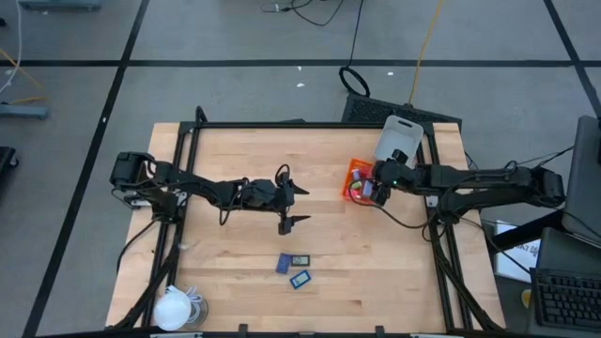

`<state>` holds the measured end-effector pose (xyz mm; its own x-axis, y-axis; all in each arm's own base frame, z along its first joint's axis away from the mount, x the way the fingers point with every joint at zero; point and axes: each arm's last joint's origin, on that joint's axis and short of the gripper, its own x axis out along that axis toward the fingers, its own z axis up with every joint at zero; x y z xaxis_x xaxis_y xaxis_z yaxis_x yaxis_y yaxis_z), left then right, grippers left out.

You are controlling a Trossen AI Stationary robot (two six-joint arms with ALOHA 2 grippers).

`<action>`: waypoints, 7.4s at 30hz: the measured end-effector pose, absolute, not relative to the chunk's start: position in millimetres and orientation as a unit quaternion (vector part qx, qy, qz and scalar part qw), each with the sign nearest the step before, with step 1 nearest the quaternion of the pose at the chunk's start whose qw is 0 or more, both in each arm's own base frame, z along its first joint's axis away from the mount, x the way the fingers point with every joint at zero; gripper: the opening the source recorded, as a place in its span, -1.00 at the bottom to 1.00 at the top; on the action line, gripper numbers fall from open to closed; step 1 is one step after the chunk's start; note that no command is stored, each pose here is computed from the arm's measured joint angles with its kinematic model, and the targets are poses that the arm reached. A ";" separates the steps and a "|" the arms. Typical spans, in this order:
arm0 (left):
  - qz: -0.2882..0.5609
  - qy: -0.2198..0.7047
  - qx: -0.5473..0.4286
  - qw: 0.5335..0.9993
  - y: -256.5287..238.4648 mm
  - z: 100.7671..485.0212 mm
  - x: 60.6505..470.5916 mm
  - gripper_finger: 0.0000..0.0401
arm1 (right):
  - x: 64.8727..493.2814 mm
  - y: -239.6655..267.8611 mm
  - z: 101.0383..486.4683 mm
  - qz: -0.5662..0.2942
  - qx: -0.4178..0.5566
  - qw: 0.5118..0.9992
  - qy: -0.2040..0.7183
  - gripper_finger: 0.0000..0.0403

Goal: Pick & Place Office items
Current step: Put the red charger adapter into the orange bin, then adjust the orange bin

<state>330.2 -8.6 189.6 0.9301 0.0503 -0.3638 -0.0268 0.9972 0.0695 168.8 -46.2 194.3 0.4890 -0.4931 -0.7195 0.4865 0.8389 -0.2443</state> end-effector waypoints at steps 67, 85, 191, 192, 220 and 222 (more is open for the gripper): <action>0.020 0.187 0.030 0.982 -8.6 189.4 330.1 0.77 | 173.5 -44.9 192.8 -0.251 0.016 0.882 0.398 0.04; 0.020 0.187 0.030 0.982 -8.6 189.4 330.1 0.77 | 175.2 -41.7 176.6 -0.183 0.013 0.914 0.362 0.04; 0.023 0.187 0.035 0.981 -8.3 189.3 330.0 0.82 | 168.6 -8.1 189.0 0.000 0.181 0.924 0.338 0.22; 0.027 0.187 0.035 0.981 -8.1 189.4 330.1 0.82 | 170.0 -2.9 185.2 0.009 0.182 0.917 0.354 0.22; 0.038 0.185 0.023 0.982 -5.7 189.7 330.1 0.82 | 203.7 8.6 158.5 -0.126 0.039 0.930 0.343 0.03; 0.038 0.185 0.023 0.982 -5.7 189.7 330.1 0.82 | 208.3 8.0 160.6 -0.120 0.027 0.938 0.324 0.03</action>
